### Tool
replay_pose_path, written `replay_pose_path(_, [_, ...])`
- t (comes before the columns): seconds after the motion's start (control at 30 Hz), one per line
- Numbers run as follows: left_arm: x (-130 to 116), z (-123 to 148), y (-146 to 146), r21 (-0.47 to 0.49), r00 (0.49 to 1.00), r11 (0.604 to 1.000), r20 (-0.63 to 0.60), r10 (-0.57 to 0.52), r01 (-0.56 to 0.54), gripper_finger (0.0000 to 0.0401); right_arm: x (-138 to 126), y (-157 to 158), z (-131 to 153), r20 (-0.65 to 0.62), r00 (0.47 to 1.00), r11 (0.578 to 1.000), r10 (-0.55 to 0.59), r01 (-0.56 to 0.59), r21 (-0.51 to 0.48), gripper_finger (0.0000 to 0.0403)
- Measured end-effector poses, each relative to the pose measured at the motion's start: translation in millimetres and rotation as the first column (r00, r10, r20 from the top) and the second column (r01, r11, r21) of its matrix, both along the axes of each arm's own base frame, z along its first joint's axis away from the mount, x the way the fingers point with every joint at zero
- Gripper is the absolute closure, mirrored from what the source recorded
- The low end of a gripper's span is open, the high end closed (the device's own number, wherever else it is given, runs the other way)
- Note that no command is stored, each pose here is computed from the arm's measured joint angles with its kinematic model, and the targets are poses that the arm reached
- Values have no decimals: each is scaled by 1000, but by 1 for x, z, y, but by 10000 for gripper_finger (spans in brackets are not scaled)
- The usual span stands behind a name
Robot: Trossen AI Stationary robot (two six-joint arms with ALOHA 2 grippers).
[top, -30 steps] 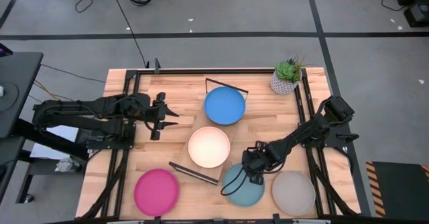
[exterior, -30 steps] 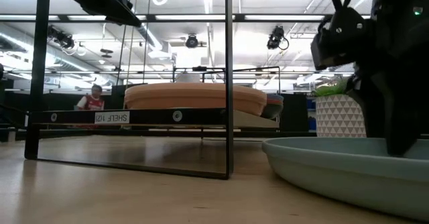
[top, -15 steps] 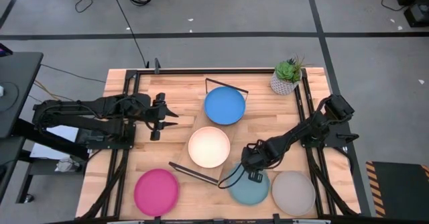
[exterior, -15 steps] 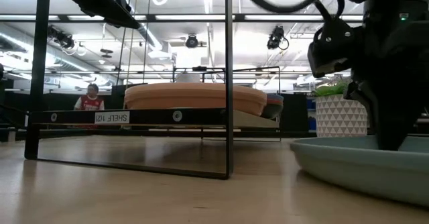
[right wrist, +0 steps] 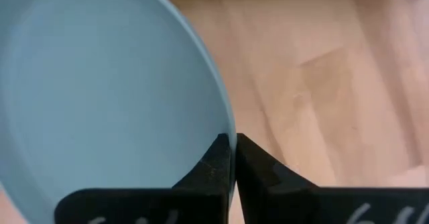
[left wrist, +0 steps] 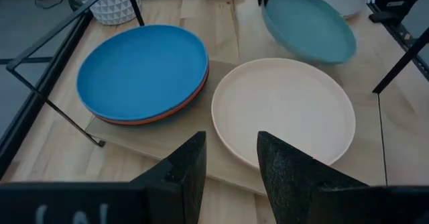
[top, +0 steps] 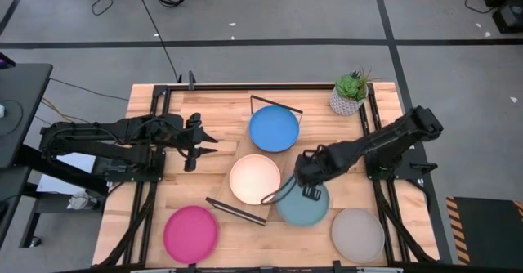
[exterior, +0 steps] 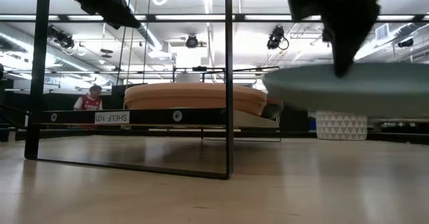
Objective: Place and stack plates onto a shelf
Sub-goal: Stack the light blue plate on top of the light orange plate on the shelf
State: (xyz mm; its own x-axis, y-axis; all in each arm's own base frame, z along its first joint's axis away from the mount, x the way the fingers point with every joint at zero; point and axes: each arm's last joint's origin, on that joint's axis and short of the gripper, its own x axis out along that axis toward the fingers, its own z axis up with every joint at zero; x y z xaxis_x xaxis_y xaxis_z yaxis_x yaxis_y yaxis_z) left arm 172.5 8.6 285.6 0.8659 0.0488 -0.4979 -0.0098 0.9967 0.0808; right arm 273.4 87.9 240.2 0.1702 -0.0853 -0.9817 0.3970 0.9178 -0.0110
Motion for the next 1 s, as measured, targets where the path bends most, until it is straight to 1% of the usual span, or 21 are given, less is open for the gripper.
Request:
replay_pose_path(0.17, [1,1,0,1,1000,1000,12,-1,1,260,9,-19,36,74,997,999,-18,15,30,388])
replay_pose_path(0.3, [3,5,0,11,998,1000,57,-6,5,260,31,-41,44,145,989,1000,-28,27,15,388])
replay_pose_path(0.5, [7,16,0,26,984,1000,177,-18,14,260,69,-67,41,215,975,998,55,-58,6,388])
replay_pose_path(0.63, [8,18,-1,18,979,999,202,-38,35,260,89,-83,35,235,966,994,110,-106,-32,388])
replay_pose_path(0.77, [8,18,-1,-3,979,1000,201,-27,28,260,108,-98,25,265,953,989,148,-146,-28,387])
replay_pose_path(0.87, [8,18,-1,-31,980,999,199,-13,20,260,120,-106,15,278,943,982,182,-190,5,383])
replay_pose_path(1.0, [7,16,-1,-55,984,998,181,-1,11,260,130,-112,2,309,926,960,219,-260,100,359])
